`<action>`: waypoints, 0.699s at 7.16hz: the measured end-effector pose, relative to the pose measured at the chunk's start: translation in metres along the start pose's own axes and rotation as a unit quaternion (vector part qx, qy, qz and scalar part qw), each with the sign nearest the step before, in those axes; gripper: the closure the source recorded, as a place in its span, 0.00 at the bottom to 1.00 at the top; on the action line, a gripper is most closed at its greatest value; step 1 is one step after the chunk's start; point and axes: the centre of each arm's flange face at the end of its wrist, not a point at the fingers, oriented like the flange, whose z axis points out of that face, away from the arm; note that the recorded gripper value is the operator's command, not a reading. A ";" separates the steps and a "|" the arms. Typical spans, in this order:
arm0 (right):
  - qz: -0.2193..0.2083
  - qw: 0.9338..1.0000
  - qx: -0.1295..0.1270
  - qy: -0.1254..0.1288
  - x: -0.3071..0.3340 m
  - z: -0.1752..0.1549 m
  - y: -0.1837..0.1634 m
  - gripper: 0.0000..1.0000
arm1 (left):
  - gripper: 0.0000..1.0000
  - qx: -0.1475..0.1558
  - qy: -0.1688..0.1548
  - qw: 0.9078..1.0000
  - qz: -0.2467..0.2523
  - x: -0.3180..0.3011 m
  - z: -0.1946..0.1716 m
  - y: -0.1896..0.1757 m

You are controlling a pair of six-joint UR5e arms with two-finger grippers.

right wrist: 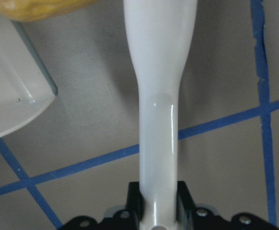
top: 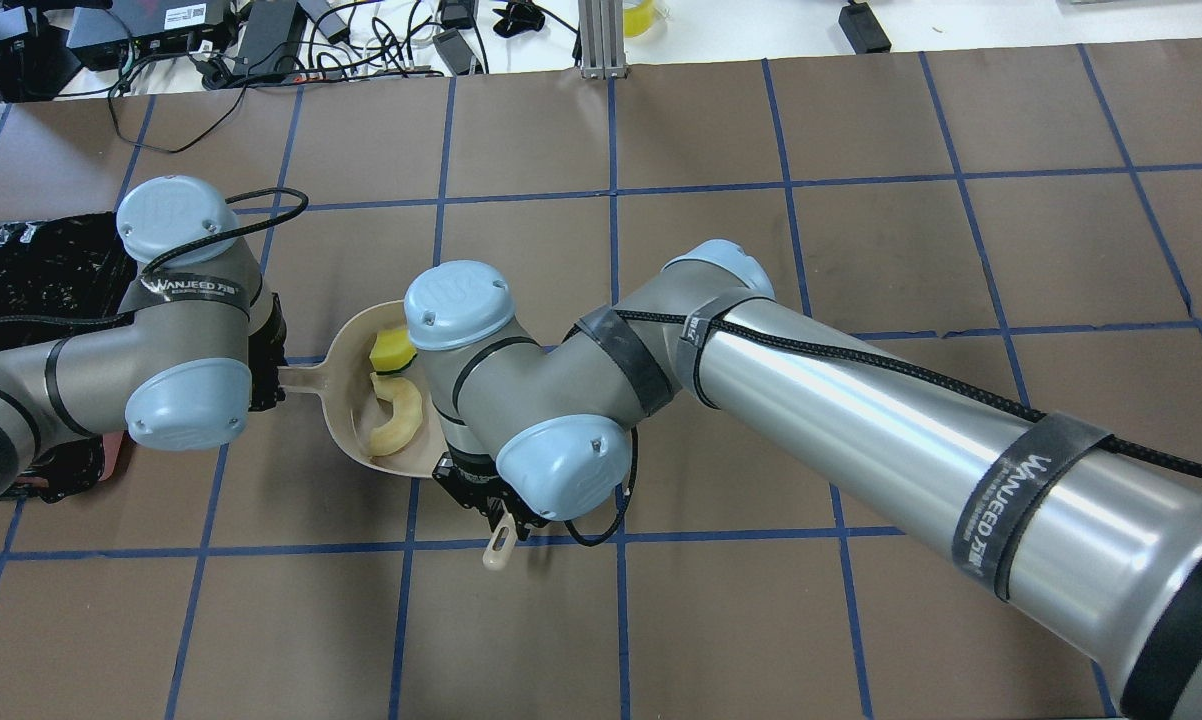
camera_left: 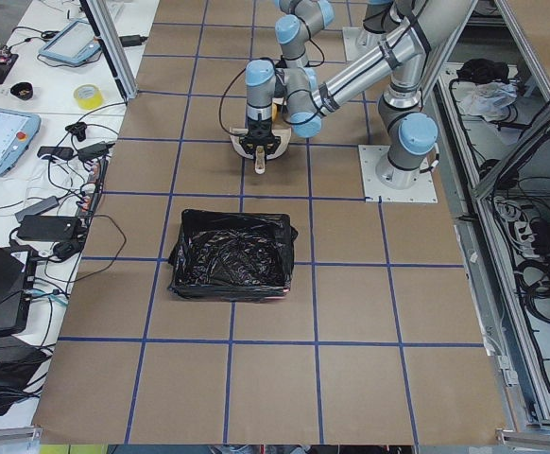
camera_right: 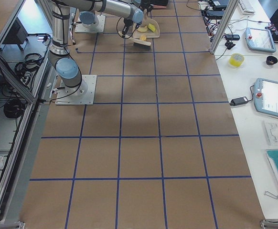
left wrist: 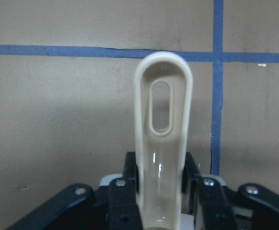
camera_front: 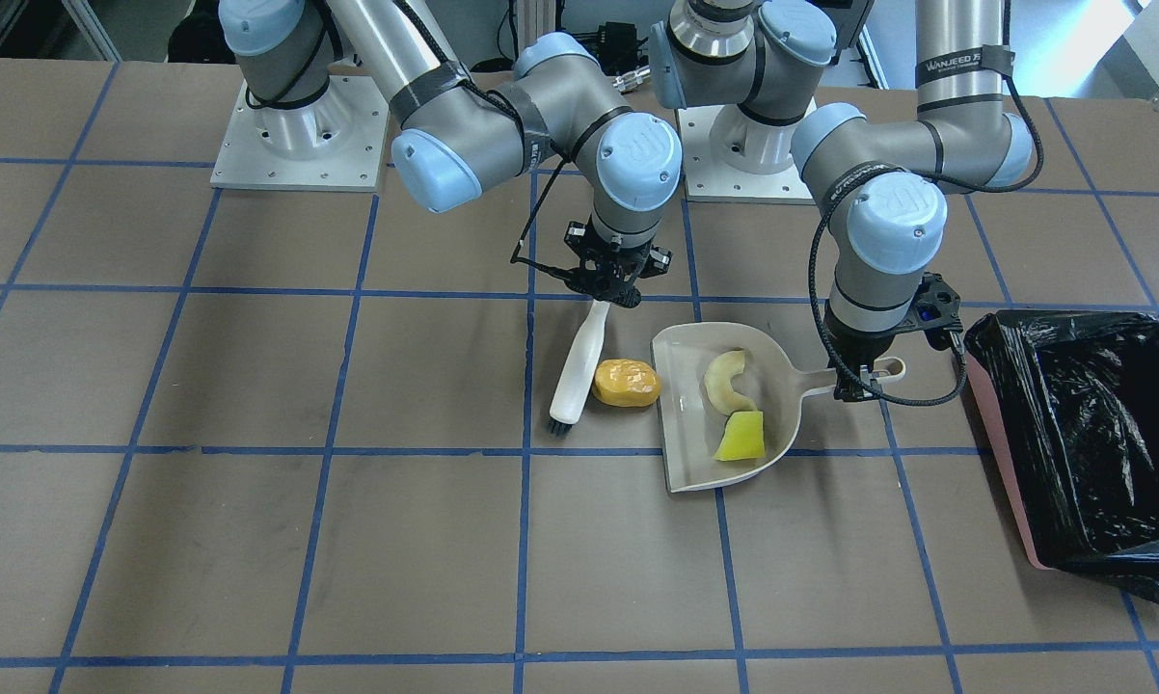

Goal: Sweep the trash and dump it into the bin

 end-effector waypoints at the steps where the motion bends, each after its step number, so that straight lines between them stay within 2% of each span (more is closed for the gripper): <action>1: -0.028 0.999 0.011 -0.013 -0.006 0.003 -0.005 0.97 | 1.00 0.001 0.000 1.000 -0.005 0.000 0.000 0.002; 3: -0.094 0.994 0.034 -0.038 -0.022 0.005 -0.017 0.97 | 1.00 0.001 0.001 1.000 -0.009 0.000 -0.001 0.006; 5: -0.183 0.980 0.054 -0.052 -0.038 0.002 -0.029 0.96 | 1.00 0.000 0.005 1.000 -0.008 0.001 -0.004 0.011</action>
